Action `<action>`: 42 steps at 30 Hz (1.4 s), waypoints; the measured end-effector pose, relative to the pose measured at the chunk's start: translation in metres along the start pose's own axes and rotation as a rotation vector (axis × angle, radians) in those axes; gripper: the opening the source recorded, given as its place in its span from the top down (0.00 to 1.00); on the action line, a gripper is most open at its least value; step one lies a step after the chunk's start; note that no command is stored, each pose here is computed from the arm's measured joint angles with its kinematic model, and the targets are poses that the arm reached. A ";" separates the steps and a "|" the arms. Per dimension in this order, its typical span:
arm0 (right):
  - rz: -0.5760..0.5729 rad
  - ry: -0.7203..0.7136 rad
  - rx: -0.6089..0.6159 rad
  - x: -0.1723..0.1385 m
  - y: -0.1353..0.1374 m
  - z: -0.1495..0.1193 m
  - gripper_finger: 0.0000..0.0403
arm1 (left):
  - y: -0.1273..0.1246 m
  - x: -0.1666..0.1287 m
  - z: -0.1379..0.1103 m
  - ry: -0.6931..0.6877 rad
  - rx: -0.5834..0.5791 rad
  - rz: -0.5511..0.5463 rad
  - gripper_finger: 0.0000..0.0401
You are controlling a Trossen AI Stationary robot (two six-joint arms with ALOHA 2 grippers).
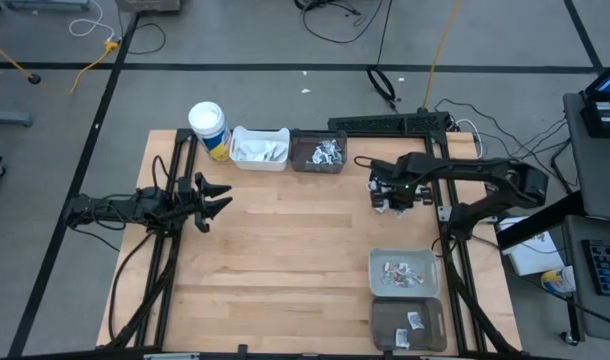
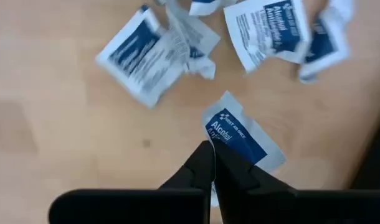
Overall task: Pick & Place First Aid Supplies
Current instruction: Put the blue alcohol pad into the bottom black bin
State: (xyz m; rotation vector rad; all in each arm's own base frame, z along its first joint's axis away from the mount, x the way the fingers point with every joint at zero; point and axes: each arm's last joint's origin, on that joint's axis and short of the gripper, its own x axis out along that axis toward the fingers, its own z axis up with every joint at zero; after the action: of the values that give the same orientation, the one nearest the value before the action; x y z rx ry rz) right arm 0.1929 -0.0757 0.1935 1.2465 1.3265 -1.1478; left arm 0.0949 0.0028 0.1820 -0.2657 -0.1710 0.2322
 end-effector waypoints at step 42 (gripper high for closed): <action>0.010 -0.011 -0.294 -0.044 -0.016 -0.283 1.00 | 0.000 0.000 0.000 0.000 0.000 0.000 0.51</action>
State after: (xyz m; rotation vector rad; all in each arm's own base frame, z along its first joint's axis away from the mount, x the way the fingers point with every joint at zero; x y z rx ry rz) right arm 0.1683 0.2000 0.2678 1.0287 1.4213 -0.9121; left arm 0.0949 0.0029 0.1820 -0.2657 -0.1709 0.2325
